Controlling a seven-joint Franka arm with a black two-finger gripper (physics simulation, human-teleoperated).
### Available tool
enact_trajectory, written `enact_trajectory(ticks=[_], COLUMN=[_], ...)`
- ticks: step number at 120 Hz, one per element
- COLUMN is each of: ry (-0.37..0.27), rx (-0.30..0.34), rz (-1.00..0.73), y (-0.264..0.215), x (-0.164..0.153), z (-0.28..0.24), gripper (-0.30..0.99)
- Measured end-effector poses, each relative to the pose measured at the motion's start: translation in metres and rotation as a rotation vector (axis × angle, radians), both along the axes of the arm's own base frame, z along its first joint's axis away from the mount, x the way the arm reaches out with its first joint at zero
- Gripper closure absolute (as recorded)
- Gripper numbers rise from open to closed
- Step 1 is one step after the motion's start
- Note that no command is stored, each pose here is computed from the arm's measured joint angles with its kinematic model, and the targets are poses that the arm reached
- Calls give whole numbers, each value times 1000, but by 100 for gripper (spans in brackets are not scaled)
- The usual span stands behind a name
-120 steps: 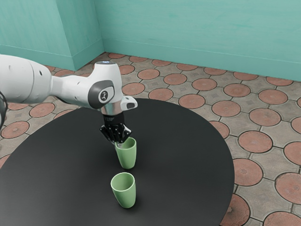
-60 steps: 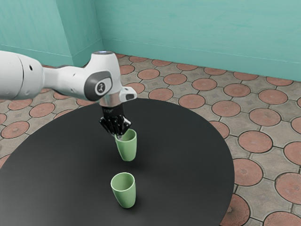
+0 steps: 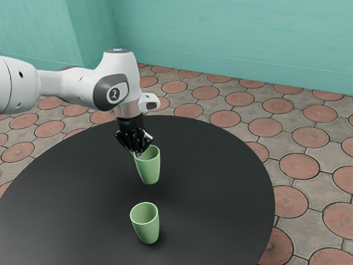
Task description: Place the left cup onto the right cup
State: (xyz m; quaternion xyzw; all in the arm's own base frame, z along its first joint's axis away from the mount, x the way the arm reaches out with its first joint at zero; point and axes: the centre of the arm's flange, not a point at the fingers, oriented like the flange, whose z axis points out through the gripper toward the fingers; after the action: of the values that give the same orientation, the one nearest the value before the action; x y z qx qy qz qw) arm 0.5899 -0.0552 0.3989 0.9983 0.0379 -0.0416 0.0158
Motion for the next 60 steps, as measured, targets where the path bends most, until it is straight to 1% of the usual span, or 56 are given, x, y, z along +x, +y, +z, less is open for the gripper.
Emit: enact_trajectory(ticks=[60], ry=[-5], rx=[6], rz=[-28], y=[-22], x=[-24], z=[14], gripper=[79])
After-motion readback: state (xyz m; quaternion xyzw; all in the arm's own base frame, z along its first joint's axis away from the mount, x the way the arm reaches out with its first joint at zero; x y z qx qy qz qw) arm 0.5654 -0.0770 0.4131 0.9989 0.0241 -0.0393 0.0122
